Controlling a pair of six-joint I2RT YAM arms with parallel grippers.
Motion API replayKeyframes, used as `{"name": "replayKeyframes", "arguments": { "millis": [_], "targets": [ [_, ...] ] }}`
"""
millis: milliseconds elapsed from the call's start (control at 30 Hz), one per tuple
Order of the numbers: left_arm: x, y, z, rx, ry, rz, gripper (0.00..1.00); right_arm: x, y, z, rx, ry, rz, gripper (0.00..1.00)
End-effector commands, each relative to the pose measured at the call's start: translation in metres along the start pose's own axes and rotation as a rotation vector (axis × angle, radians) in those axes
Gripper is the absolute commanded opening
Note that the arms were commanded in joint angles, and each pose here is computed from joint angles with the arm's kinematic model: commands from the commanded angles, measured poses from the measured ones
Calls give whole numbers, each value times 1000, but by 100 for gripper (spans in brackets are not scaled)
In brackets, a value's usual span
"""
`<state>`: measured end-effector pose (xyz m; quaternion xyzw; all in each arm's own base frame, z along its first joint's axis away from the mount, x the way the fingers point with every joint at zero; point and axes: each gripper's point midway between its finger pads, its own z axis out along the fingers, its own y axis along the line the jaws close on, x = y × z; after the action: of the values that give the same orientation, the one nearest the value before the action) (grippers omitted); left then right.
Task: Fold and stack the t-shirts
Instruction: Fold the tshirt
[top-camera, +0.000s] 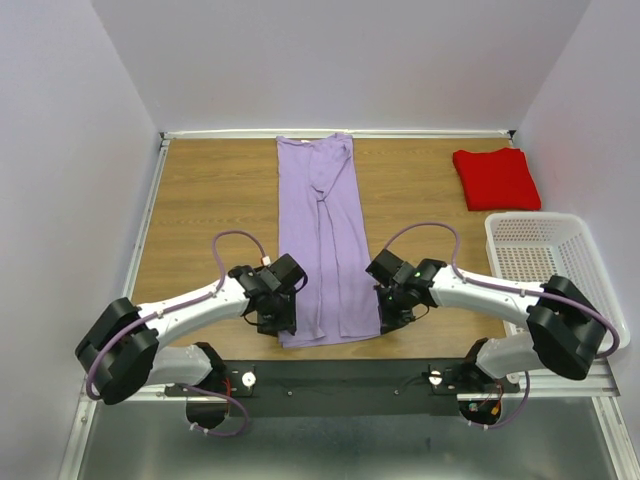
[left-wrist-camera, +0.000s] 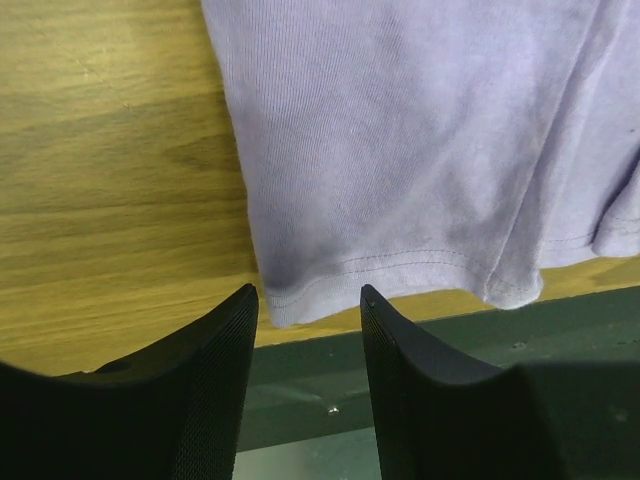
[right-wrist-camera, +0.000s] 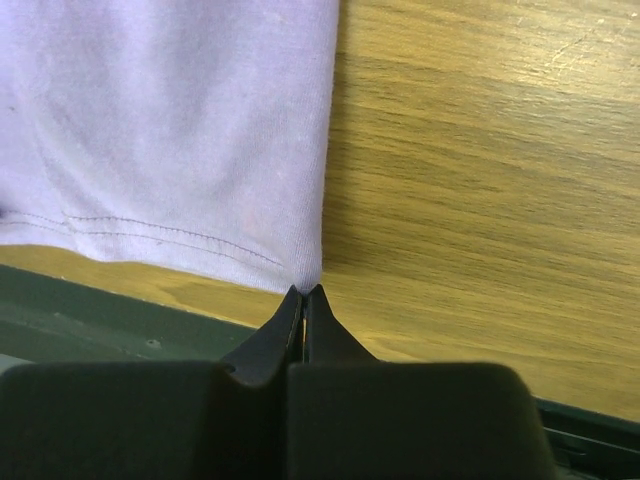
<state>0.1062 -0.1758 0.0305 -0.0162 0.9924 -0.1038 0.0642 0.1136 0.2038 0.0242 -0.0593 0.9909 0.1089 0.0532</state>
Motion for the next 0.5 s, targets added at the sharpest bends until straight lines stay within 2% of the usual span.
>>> {"name": "replayKeyframes", "arguments": {
  "millis": [0, 467],
  "targets": [
    [8, 0, 3, -21, 33, -45, 53, 2, -5, -4, 10, -11, -33, 1],
    [24, -5, 20, -63, 94, -22, 41, 3, -7, -6, 6, -20, -55, 1]
  ]
}}
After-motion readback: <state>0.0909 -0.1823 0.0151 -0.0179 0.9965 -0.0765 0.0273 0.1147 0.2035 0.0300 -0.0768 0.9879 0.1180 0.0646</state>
